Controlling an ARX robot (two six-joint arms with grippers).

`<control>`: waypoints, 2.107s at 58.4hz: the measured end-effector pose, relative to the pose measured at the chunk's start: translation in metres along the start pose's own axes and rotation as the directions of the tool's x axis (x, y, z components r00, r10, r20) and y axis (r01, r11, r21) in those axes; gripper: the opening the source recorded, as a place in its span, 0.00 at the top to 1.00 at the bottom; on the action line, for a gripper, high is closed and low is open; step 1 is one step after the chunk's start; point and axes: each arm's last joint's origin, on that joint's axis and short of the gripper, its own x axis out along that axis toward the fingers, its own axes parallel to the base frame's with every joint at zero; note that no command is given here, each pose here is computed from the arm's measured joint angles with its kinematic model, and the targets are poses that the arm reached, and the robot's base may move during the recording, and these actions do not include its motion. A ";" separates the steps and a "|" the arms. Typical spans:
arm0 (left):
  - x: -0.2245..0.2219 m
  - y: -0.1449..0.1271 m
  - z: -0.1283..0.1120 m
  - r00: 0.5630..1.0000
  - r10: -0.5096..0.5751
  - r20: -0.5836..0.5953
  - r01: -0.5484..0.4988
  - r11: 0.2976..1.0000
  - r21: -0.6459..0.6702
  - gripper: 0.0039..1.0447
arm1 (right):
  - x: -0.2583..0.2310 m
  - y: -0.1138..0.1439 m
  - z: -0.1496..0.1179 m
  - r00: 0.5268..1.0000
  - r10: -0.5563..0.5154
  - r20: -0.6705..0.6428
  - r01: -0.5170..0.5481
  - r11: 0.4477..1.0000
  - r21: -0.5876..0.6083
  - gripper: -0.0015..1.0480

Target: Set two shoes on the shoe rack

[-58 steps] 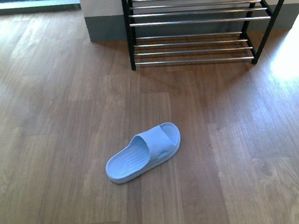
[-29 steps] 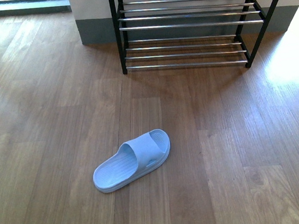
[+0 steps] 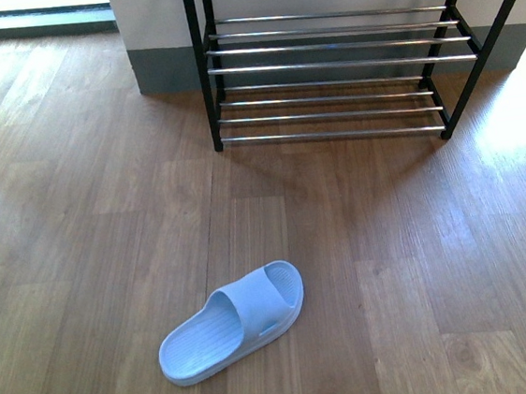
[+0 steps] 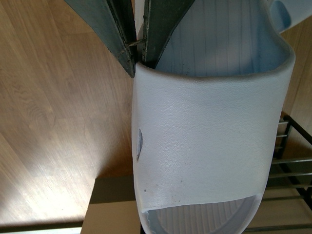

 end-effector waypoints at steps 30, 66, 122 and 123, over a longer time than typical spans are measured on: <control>0.000 0.000 0.000 1.000 0.003 0.000 -0.003 1.000 0.000 0.09 | 0.000 0.001 0.000 1.000 0.012 0.001 -0.012 1.000 -0.001 0.99; 0.000 0.000 0.000 1.000 0.000 0.000 0.000 1.000 0.000 0.09 | 0.000 0.000 0.000 1.000 0.000 -0.001 0.000 1.000 0.000 0.99; 0.000 0.000 -0.001 1.000 0.011 -0.012 -0.011 1.000 0.000 0.09 | 0.000 0.000 0.000 1.000 0.000 -0.001 0.000 1.000 0.000 0.99; 0.000 0.000 -0.001 0.999 0.024 -0.030 -0.024 1.000 0.001 0.09 | 0.000 0.000 0.000 1.000 0.000 -0.001 0.000 1.000 0.000 0.99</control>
